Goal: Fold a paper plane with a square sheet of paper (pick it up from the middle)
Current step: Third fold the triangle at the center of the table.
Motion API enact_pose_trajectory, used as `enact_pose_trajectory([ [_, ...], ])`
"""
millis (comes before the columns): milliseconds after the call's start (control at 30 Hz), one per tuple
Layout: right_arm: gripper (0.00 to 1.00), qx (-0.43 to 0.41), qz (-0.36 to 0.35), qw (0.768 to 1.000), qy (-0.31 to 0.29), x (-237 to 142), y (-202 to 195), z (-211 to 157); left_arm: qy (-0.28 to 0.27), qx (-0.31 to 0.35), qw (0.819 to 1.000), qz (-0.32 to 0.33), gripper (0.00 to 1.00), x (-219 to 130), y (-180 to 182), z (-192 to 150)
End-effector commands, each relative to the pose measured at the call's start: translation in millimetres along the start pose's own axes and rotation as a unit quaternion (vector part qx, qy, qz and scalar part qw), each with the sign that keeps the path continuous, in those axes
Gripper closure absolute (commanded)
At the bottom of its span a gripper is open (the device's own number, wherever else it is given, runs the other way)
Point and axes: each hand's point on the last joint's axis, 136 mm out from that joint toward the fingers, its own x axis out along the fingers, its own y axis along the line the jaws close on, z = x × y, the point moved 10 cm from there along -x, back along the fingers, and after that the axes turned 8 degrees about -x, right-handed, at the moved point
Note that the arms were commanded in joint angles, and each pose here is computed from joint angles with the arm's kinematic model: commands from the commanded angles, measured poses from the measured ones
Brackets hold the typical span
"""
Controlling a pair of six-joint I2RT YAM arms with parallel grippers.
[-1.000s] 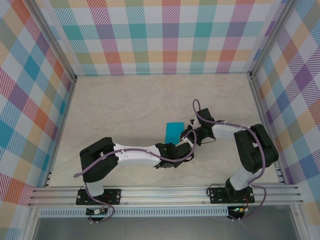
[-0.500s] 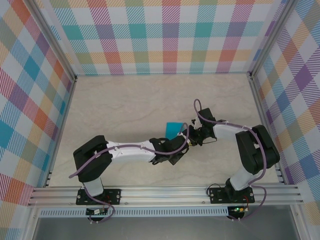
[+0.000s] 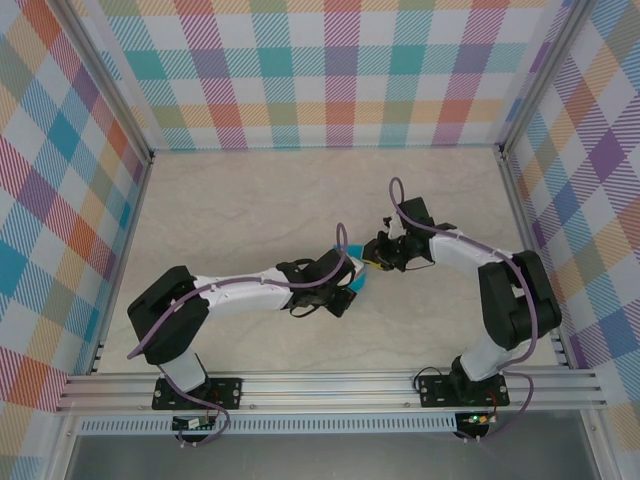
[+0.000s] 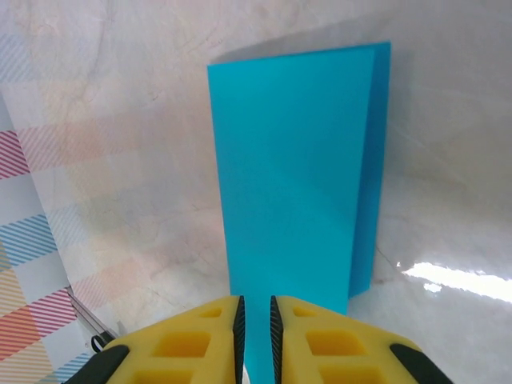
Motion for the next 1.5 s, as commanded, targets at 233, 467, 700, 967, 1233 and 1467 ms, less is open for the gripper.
enact_pose_trajectory([
  [233, 0.85, -0.025, -0.031, 0.997, 0.062, 44, -5, 25, 0.005, -0.038, 0.999, -0.035, 1.0, -3, 14, 4],
  [467, 0.85, -0.025, -0.059, 0.994, 0.088, 64, -18, 26, 0.016, -0.063, 0.997, -0.044, 1.0, 1, 25, 7],
  [700, 0.85, -0.024, -0.074, 0.992, 0.097, 69, -23, 23, 0.027, -0.095, 0.993, -0.065, 1.0, 6, 42, 12],
  [967, 0.85, -0.025, -0.076, 0.992, 0.098, 68, -22, 22, 0.039, -0.108, 0.991, -0.062, 1.0, 16, 57, 18],
  [1233, 0.85, -0.023, -0.077, 0.992, 0.099, 68, -22, 20, 0.04, -0.108, 0.992, -0.045, 1.0, 21, 67, 24],
  [1467, 0.84, -0.02, -0.079, 0.992, 0.097, 67, -23, 20, 0.049, -0.104, 0.992, -0.043, 1.0, 28, 69, 27],
])
